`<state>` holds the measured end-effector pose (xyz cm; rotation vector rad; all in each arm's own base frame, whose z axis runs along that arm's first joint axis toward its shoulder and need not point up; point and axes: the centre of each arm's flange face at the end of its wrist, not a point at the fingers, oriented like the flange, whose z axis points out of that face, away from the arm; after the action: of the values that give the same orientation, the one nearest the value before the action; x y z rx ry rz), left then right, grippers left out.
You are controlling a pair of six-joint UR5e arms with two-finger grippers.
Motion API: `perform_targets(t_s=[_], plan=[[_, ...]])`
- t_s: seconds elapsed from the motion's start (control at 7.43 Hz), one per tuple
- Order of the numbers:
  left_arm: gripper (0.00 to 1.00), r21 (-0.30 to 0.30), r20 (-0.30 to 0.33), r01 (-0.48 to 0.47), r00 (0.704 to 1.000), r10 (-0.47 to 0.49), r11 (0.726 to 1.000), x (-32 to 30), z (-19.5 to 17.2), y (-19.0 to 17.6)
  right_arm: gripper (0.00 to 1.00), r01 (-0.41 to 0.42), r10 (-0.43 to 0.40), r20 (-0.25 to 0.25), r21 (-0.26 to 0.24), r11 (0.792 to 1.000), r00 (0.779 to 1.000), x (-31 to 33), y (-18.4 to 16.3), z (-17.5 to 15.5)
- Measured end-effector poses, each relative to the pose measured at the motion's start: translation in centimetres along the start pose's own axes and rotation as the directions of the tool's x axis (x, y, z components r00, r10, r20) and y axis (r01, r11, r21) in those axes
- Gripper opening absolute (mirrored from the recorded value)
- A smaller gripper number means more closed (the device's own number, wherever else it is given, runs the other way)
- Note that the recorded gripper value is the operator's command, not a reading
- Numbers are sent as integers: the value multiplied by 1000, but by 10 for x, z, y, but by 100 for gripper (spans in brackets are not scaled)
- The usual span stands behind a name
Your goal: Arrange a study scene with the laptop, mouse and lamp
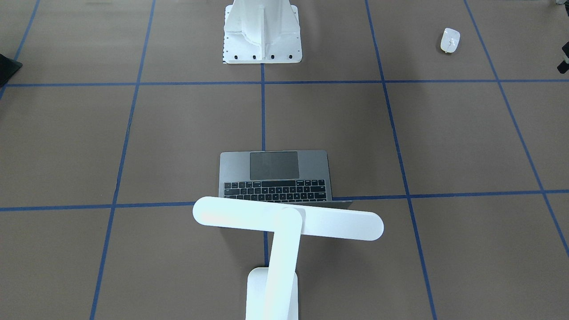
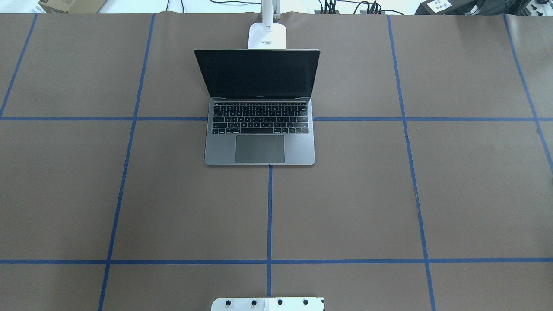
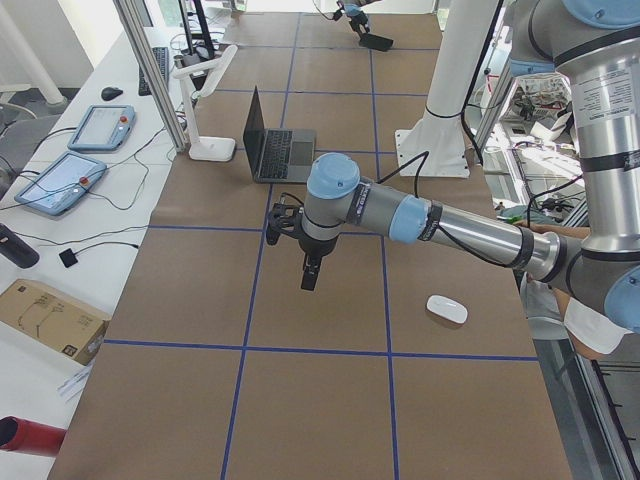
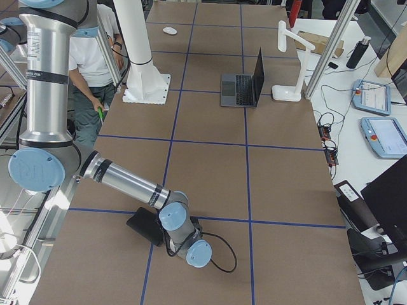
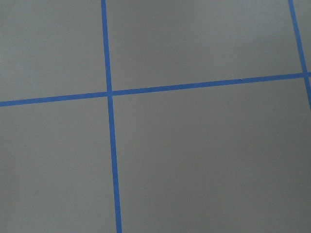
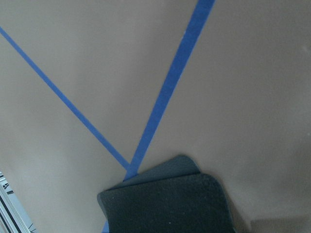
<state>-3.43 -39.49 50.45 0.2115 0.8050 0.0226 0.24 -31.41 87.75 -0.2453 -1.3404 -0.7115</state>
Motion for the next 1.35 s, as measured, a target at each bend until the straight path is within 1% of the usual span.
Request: perform_targets(t_s=[0.13,0.27,0.81,0.94,1.08,1.21,1.35], plan=[[100,1,0,-1,1000,1,1000,1,-1,1,89,-4,4,3,-1,1000,1000,0,4,3],[100,2,0,0,1000,0,1000,2,-2,3,82,-6,6,5,-1,1000,1000,0,5,4],[100,3,0,6,1000,-6,1000,4,-6,10,71,-5,5,21,17,1000,1000,-1,-2,11],[100,4,0,5,1000,-5,1000,5,-7,10,61,-3,3,27,24,1000,1000,-3,-7,13],[100,4,0,5,1000,-5,1000,5,-7,12,38,0,-1,32,31,1000,999,-4,-14,16],[100,4,0,6,1000,-6,1000,5,-8,14,0,7,-8,35,35,999,999,-6,-20,17],[100,4,0,6,1000,-6,1000,6,-9,16,0,13,-14,36,37,999,999,-7,-24,17]])
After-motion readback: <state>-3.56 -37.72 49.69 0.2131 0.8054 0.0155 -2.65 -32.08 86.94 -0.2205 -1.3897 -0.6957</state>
